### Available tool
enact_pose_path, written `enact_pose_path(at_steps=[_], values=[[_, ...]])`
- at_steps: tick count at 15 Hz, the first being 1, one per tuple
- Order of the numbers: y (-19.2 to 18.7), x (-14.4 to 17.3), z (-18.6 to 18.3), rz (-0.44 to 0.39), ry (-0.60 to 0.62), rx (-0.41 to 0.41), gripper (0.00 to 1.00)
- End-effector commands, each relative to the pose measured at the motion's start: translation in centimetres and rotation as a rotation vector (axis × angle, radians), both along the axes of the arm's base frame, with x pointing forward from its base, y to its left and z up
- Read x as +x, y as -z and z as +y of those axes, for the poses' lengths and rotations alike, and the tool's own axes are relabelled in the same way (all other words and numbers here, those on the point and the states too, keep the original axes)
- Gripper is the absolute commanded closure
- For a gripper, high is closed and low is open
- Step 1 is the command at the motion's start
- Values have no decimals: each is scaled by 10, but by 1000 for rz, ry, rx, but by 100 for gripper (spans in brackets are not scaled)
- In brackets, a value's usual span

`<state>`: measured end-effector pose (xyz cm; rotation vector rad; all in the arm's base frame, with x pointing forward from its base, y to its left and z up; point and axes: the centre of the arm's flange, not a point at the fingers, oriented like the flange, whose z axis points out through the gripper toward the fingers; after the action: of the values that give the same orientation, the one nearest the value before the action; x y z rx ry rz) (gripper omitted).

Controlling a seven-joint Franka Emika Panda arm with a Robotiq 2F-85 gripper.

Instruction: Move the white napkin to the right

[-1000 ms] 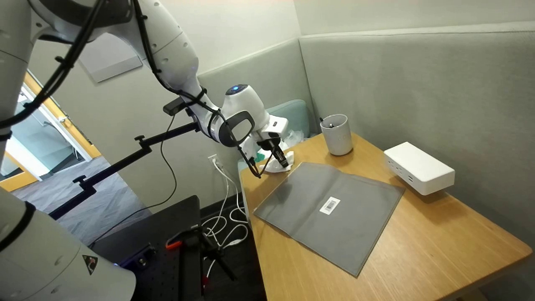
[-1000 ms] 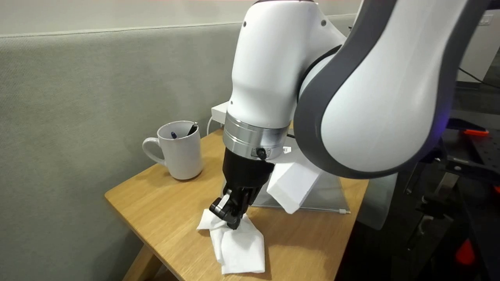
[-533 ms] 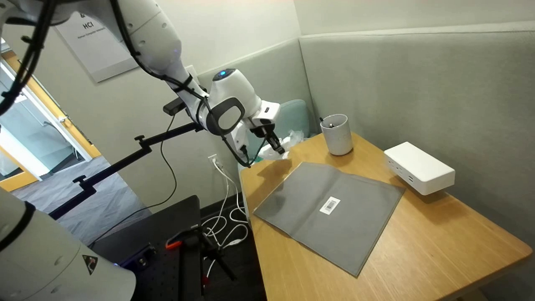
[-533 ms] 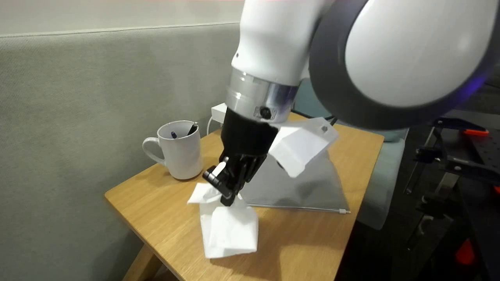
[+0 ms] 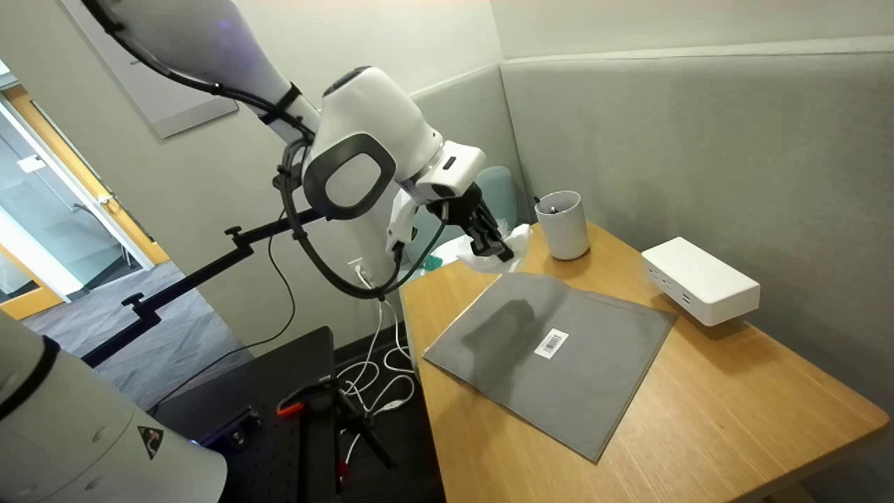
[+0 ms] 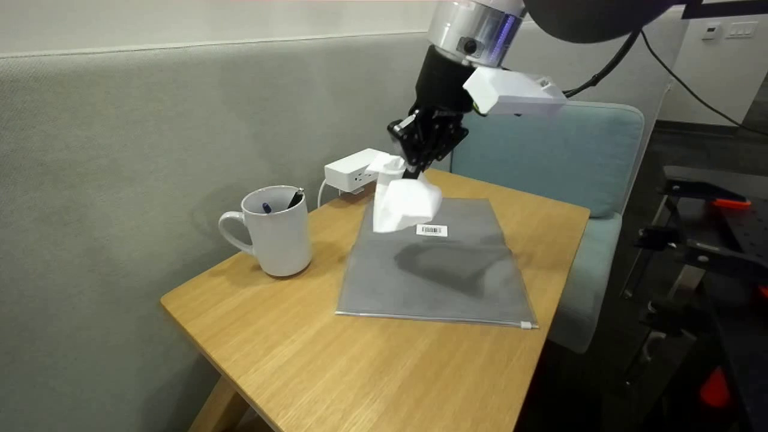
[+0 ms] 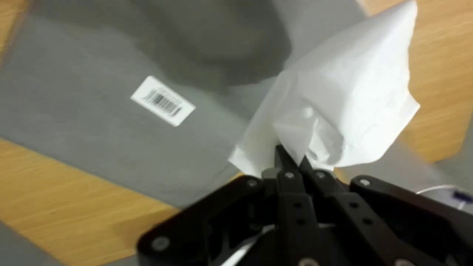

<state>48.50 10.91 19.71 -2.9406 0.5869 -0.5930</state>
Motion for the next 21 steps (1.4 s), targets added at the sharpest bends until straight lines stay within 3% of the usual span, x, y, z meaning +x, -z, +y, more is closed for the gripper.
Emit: enact_pose_path(at_steps=[1,7,12,18,21], values=[[-24,-17,-66,-37,150,-32,100],[-21,-11,-159,-151,306,-95,100],[-6,-10,-196,-141,385,-118,100],[-10,-14,-186,-103,352,-112,100],[2,7,-206,-102,427,-137,100]])
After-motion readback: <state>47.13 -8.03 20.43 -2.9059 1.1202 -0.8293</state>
